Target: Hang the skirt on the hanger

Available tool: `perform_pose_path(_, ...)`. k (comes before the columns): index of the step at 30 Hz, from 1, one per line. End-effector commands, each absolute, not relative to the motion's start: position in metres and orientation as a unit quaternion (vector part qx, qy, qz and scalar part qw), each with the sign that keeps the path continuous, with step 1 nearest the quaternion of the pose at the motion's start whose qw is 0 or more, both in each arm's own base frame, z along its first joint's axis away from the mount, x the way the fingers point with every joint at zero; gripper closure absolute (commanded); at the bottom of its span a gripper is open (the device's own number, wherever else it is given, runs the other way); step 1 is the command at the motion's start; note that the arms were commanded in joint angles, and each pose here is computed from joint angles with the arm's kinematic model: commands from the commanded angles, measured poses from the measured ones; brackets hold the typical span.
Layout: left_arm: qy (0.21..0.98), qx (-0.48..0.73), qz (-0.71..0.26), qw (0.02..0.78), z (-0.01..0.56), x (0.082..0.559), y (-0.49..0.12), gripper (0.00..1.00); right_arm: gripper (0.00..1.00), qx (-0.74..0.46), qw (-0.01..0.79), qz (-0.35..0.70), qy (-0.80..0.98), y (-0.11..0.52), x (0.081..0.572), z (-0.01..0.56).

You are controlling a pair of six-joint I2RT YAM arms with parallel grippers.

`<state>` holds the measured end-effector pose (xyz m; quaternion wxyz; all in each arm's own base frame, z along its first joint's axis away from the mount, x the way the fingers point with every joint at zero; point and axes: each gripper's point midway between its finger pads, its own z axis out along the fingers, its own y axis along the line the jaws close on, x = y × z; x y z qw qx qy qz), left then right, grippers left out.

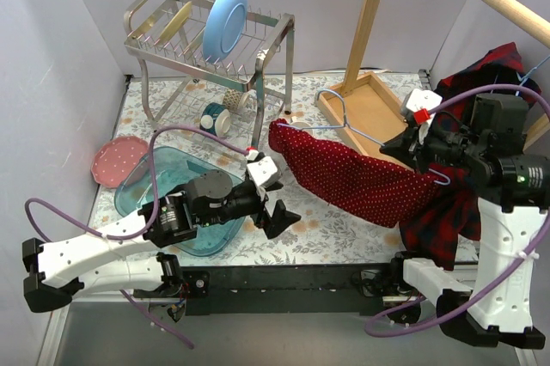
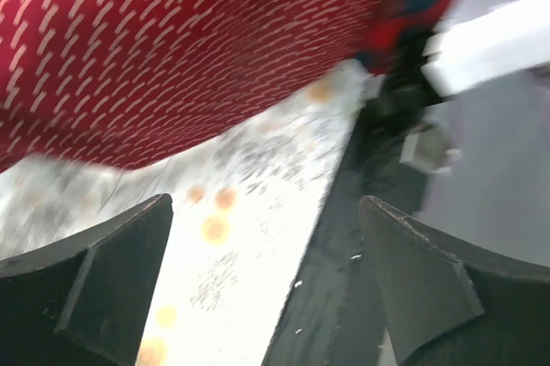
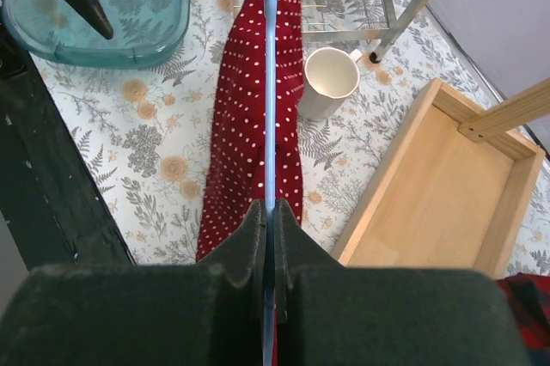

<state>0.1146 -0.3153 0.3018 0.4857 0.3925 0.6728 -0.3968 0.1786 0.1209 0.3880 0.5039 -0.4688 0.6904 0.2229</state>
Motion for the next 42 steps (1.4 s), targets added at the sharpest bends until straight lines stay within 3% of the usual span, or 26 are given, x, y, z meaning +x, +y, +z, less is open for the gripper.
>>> perform_pose_path(1,0.703,0.287,-0.358,0.543,0.299,0.15,-0.291,0.07,0.99,-0.441,0.545,0.202,0.684,0.115,0.18,0.415)
perform_pose_path(8,0.729,0.231,-0.352,0.54,0.273,0.2,-0.282,0.05,0.99,-0.427,0.567,0.185,0.68,0.109,0.173,0.426)
perform_pose_path(12,0.712,0.238,-0.418,0.511,0.266,0.213,-0.292,0.08,0.99,-0.419,0.57,0.184,0.682,0.108,0.172,0.426)
perform_pose_path(20,0.719,0.223,-0.468,0.463,0.244,0.249,-0.301,0.22,0.99,-0.418,0.575,0.19,0.677,0.109,0.172,0.432)
perform_pose_path(33,0.701,0.236,-0.505,0.446,0.246,0.269,-0.318,0.28,0.99,-0.409,0.581,0.213,0.671,0.113,0.175,0.44)
perform_pose_path(37,0.698,0.237,-0.51,0.444,0.249,0.272,-0.321,0.35,0.99,-0.409,0.579,0.218,0.671,0.114,0.174,0.439)
perform_pose_path(39,0.699,0.237,-0.507,0.445,0.25,0.277,-0.324,0.44,0.99,-0.408,0.577,0.223,0.671,0.114,0.174,0.438)
perform_pose_path(42,0.695,0.238,-0.512,0.445,0.253,0.279,-0.327,0.47,0.99,-0.408,0.578,0.223,0.671,0.114,0.174,0.438)
